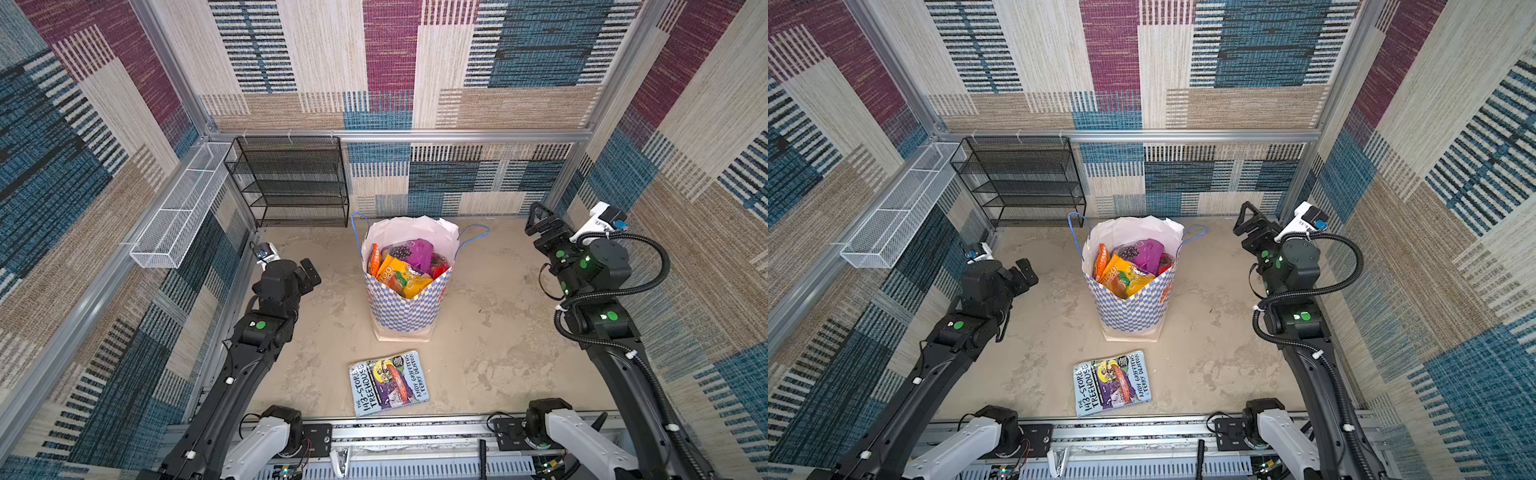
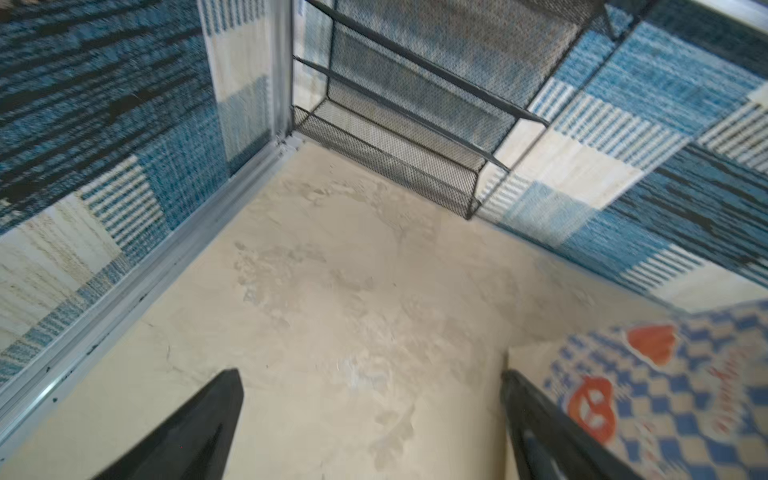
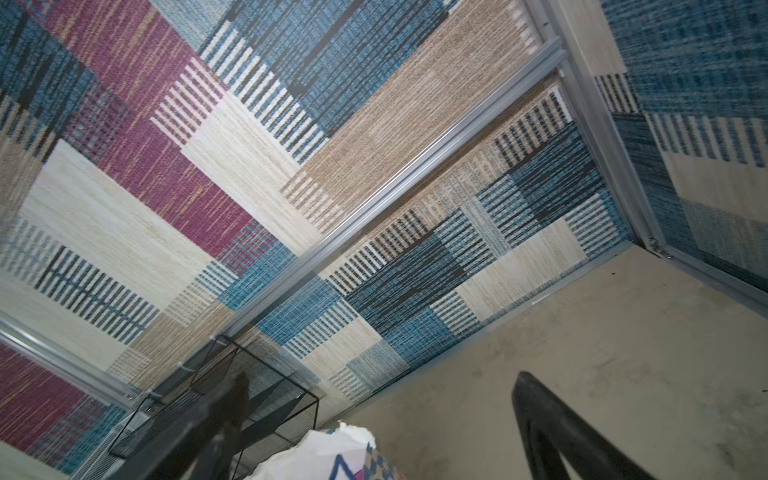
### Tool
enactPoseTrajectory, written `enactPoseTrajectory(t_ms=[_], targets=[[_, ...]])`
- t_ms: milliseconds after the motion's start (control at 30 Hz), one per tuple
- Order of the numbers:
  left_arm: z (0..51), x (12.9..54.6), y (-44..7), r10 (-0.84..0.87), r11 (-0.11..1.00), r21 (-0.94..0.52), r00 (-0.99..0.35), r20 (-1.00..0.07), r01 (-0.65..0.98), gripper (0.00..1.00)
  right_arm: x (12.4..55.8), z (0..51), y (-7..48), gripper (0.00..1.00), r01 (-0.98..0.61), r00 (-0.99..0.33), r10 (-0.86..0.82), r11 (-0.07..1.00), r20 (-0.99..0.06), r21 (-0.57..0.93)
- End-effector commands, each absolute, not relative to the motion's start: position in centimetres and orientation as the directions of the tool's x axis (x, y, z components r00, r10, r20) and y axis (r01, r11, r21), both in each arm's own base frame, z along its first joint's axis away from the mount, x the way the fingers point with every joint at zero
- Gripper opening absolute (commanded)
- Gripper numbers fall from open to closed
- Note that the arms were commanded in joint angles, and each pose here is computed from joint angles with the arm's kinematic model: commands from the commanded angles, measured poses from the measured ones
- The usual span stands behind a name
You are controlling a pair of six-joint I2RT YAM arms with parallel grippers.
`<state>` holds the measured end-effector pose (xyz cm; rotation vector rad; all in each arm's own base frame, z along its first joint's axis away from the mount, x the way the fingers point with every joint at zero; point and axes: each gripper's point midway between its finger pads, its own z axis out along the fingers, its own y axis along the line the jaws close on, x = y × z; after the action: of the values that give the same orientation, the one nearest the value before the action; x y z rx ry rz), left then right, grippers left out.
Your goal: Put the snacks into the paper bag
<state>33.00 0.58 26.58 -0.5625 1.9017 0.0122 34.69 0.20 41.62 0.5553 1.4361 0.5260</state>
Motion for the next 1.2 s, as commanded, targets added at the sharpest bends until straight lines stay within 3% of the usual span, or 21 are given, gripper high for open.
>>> enactPoseTrajectory(t_ms=[0, 100, 400, 533, 633, 767, 833, 933, 1167], targets=[[26.2, 32.7, 4.4, -0.418, 0.762, -0.295, -0.091, -0.904, -0.577, 0.99, 35.4, 41.4, -1.2, 1.0, -0.02, 0.178, 0.637, 0.764, -0.75, 0.645], [23.5, 32.7, 5.7, -0.412, 0.712, -0.262, -0.086, -0.907, -0.651, 1.0, 36.0, 38.8, -2.2, 0.99, -0.006, 0.234, 0.617, 0.774, -0.752, 0.633], [17.8, 34.4, 6.2, -0.22, 0.759, 0.024, -0.291, -0.931, -0.651, 0.99, 35.5, 32.8, -4.9, 1.0, 0.146, 0.307, 0.389, 0.883, -0.869, 0.446], [15.4, 35.2, 6.1, -0.146, 0.773, 0.126, -0.368, -0.918, -0.622, 1.0, 37.0, 26.9, -4.9, 1.0, 0.225, 0.16, 0.287, 0.921, -0.944, 0.318], [13.6, 36.1, 5.5, -0.064, 0.807, 0.185, -0.395, -0.917, -0.561, 1.0, 36.1, 24.5, -5.0, 1.0, 0.243, 0.137, 0.273, 0.923, -0.952, 0.3], [13.1, 37.7, 3.2, 0.068, 0.884, 0.225, -0.363, -0.929, -0.41, 0.99, 34.4, 23.2, -4.7, 1.0, 0.231, 0.138, 0.218, 0.942, -0.966, 0.245], [12.8, 38.2, 2.0, 0.126, 0.914, 0.244, -0.343, -0.931, -0.325, 0.99, 33.7, 23.1, -3.2, 1.0, 0.146, 0.14, 0.153, 0.974, -0.978, 0.173], [12.6, 38.1, 2.6, 0.114, 0.915, 0.203, -0.258, -0.959, -0.348, 0.99, 33.0, 21.8, -2.8, 1.0, 0.124, 0.139, 0.16, 0.976, -0.977, 0.177], [11.8, 38.0, 3.0, 0.047, 0.943, 0.136, -0.281, -0.958, -0.304, 0.99, 33.4, 20.1, -1.1, 1.0, 0.042, 0.092, 0.089, 0.995, -0.992, 0.093]])
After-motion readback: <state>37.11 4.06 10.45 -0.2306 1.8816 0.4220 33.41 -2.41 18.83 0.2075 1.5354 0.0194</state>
